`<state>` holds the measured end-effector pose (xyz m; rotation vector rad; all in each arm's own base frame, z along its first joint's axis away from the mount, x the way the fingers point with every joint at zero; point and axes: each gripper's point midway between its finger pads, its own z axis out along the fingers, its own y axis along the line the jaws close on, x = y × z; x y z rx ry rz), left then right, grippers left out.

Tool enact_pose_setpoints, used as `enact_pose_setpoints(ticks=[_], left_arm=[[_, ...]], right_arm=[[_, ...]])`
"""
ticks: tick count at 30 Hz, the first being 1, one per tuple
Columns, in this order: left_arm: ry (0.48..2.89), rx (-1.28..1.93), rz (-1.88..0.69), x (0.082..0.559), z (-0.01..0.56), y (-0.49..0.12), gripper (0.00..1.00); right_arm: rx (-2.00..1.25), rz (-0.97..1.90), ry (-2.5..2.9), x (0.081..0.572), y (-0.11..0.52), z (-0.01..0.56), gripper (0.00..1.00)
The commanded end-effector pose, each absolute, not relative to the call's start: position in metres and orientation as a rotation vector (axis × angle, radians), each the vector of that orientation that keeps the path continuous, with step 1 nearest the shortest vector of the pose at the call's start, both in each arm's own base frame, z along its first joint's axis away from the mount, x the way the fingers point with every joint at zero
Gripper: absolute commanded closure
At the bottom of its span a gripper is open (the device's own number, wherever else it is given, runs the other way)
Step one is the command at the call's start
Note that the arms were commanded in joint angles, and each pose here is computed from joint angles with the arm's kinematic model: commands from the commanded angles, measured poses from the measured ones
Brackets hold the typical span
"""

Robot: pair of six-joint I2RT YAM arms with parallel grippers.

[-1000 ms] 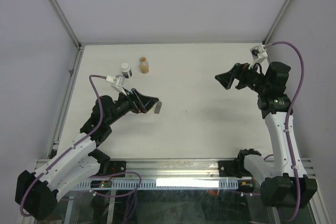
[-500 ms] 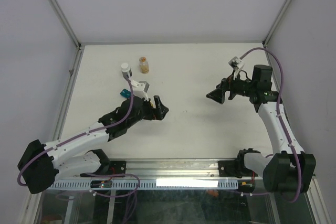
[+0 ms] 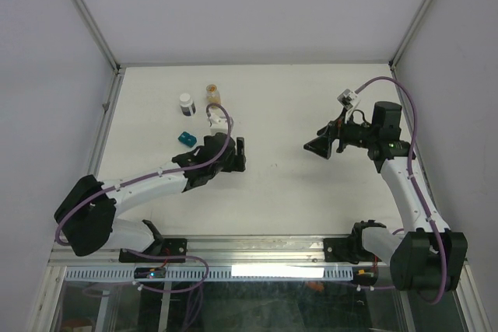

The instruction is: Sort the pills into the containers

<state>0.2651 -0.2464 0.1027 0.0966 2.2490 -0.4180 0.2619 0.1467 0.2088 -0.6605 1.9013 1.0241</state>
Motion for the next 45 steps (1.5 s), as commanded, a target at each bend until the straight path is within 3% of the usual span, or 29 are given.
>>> enact_pose_setpoints(ticks=[1,4,14,23,32,38,45], left_arm=[[2.199,0.123,-0.315,0.288,0.113,-0.246,0.33],[2.221,0.127,-0.289,0.295,0.104,-0.245,0.39],[2.298,0.155,-0.202,0.302,0.069,-0.246,0.45],[2.324,0.179,-0.181,0.302,0.055,-0.246,0.61],[2.312,0.324,-0.207,0.302,0.058,-0.257,0.86],[2.144,0.613,-0.336,0.288,0.089,-0.294,0.98],[1.679,0.973,-0.432,0.253,0.147,-0.346,1.0]], right_arm=[[-0.701,1.024,1.82,0.262,0.151,0.23,0.0],[-0.704,1.033,1.819,0.261,0.151,0.23,0.0],[-0.701,1.047,1.825,0.26,0.152,0.229,0.0],[-0.698,1.056,1.828,0.26,0.152,0.228,0.0],[-0.703,1.122,1.82,0.255,0.158,0.228,0.0],[-0.723,1.263,1.82,0.244,0.171,0.222,0.01],[-0.761,1.367,1.868,0.236,0.189,0.207,0.02]])
